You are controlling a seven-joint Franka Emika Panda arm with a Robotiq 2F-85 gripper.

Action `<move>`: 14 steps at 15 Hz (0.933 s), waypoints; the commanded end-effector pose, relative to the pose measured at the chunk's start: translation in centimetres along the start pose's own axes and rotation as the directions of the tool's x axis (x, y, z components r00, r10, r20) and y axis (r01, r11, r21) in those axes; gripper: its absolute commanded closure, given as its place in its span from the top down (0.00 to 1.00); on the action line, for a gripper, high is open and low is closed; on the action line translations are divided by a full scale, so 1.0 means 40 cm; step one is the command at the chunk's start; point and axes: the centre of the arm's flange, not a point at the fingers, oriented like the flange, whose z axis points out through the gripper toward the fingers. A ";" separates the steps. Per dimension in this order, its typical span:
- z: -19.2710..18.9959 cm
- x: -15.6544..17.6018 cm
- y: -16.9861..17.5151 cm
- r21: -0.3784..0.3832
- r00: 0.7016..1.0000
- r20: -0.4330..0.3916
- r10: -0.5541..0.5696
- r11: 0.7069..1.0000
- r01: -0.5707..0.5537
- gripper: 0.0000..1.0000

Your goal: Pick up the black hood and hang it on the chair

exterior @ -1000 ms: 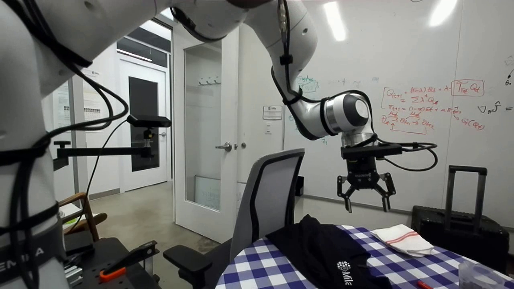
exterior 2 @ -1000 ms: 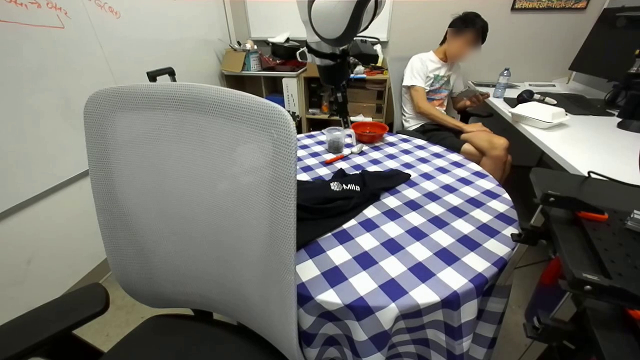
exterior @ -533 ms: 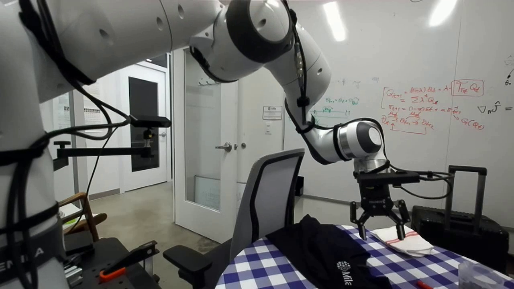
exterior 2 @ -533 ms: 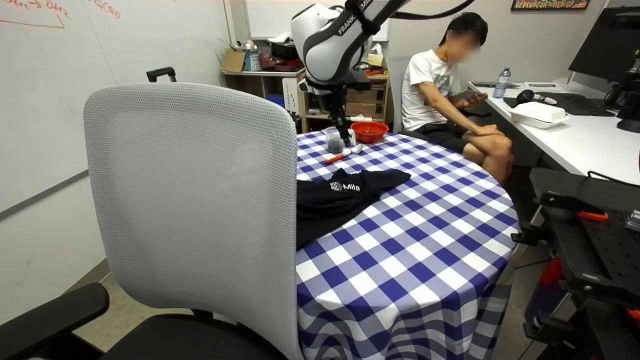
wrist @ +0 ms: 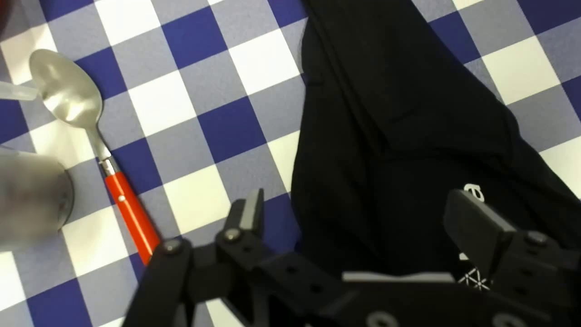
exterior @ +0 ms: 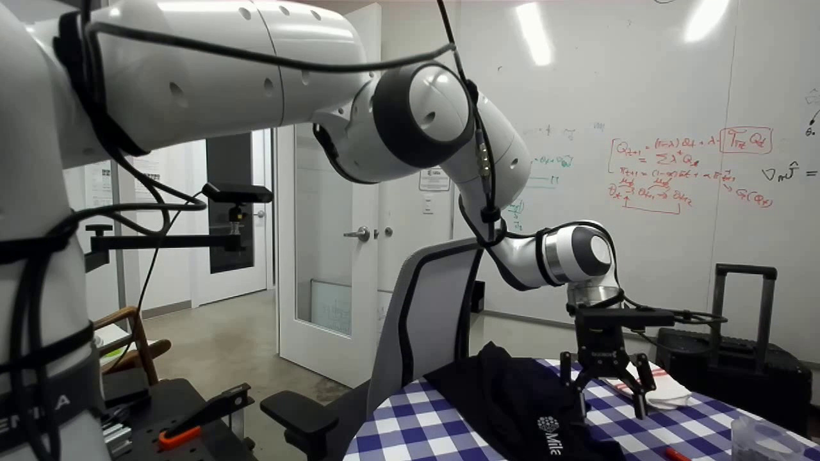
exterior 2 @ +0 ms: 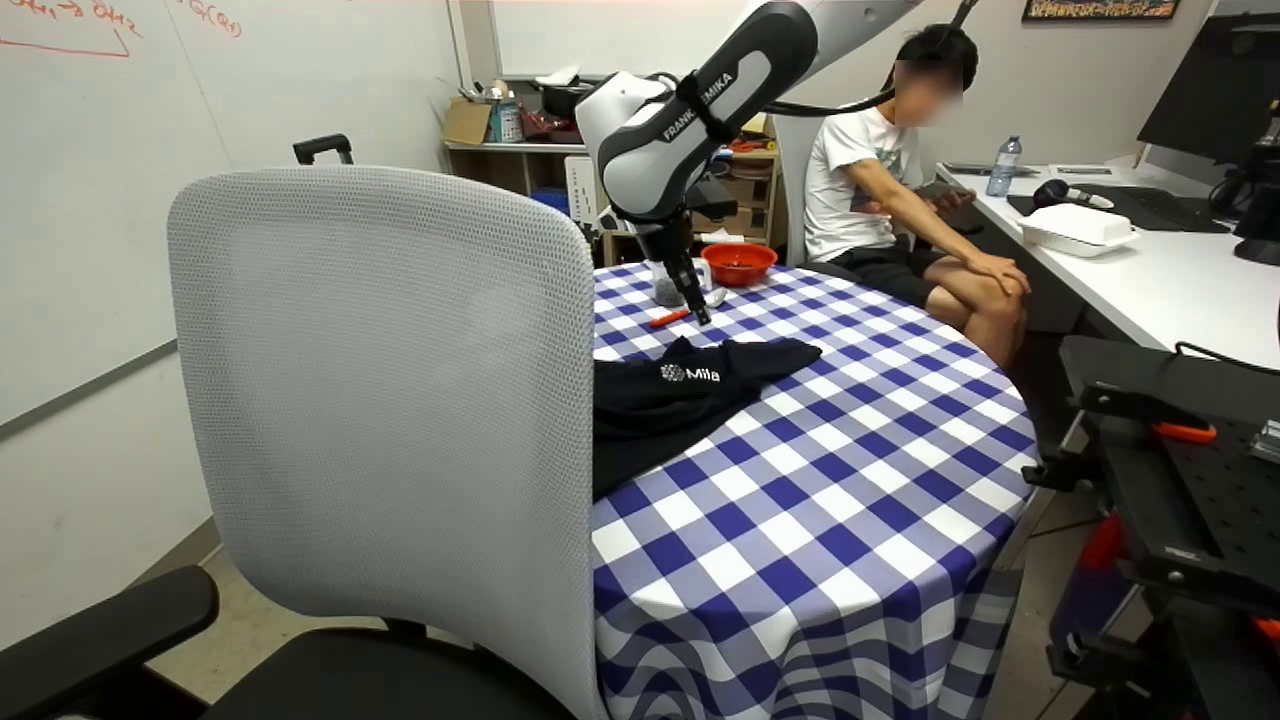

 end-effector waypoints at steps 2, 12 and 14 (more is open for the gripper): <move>0.029 0.077 0.085 0.005 0.999 0.028 -0.044 0.999 0.044 1.00; 0.058 0.119 0.108 0.058 0.990 -0.027 -0.139 0.988 0.141 0.98; 0.057 0.124 0.114 0.077 0.984 -0.053 -0.172 0.982 0.175 0.96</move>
